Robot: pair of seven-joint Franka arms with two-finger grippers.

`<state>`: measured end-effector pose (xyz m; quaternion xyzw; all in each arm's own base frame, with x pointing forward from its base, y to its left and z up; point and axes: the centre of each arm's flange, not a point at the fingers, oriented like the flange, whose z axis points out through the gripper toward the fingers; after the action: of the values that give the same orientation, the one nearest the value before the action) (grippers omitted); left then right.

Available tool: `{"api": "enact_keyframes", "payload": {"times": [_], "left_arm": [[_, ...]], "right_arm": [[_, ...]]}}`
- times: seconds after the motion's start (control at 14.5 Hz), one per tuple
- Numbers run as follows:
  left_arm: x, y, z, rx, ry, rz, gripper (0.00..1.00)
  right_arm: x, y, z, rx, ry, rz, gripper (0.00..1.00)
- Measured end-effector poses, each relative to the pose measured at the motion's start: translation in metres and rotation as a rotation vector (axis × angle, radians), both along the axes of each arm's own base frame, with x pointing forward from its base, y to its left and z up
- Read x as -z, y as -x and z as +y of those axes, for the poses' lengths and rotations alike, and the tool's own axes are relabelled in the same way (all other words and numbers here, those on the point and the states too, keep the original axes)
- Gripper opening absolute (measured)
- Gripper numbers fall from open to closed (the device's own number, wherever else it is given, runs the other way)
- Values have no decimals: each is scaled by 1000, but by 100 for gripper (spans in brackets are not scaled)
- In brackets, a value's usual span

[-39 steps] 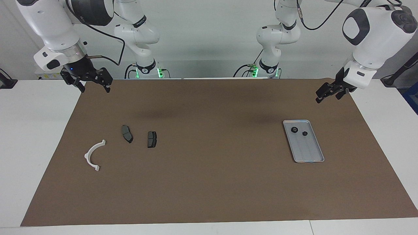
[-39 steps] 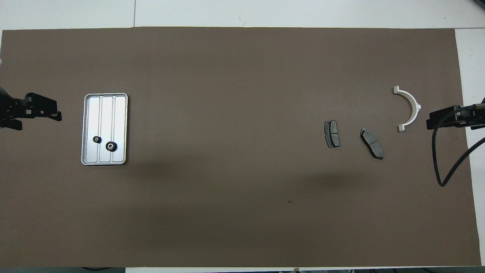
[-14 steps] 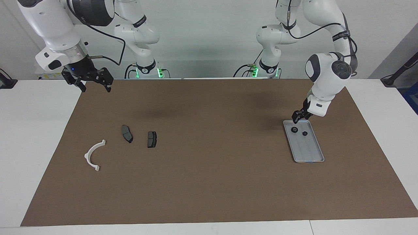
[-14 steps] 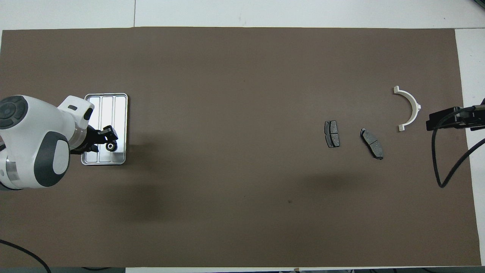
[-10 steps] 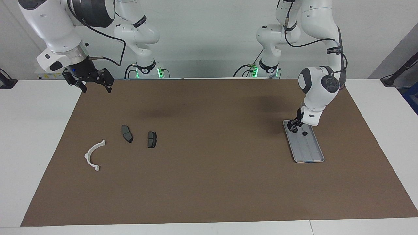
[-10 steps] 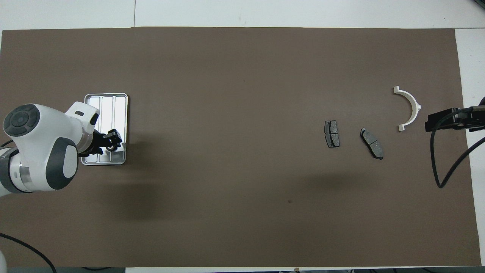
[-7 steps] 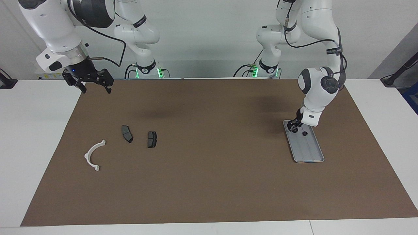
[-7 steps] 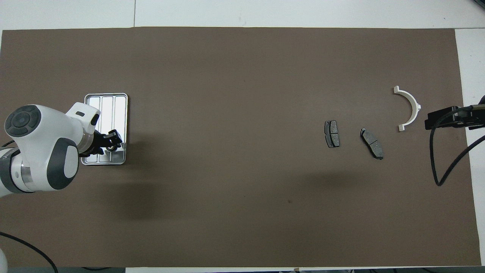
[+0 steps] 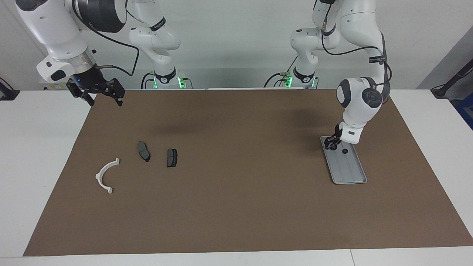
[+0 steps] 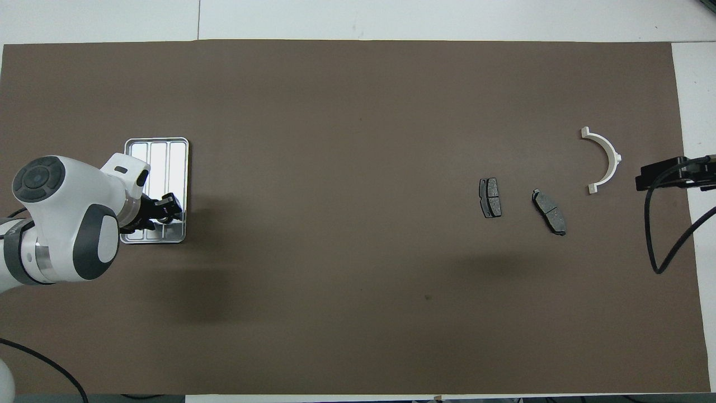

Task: Place bearing gear from tray to pile
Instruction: 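Reach the left gripper down to the tray and grasp a bearing gear, then lift the gear with the left gripper and carry it toward the table center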

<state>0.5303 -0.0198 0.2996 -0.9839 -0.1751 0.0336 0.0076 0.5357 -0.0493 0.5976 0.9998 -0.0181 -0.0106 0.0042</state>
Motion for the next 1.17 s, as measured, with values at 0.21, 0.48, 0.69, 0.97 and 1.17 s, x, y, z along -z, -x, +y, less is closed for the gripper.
{"api": "enact_keyframes", "payload": {"times": [0.21, 0.48, 0.69, 0.97, 1.17], "left_arm": [[0, -1, 0, -1, 0, -11, 60], [2, -1, 0, -2, 0, -14, 59], [2, -1, 0, -4, 0, -15, 59], [0, -2, -2, -1, 1, -25, 35], [0, -3, -2, -2, 1, -25, 35]], "right_arm": [[0, 0, -1, 1, 0, 0, 100], [0, 0, 0, -1, 0, -1, 100], [0, -1, 2, -5, 1, -5, 100], [0, -3, 2, -6, 2, -24, 100], [1, -3, 2, -5, 2, -24, 100]]}}
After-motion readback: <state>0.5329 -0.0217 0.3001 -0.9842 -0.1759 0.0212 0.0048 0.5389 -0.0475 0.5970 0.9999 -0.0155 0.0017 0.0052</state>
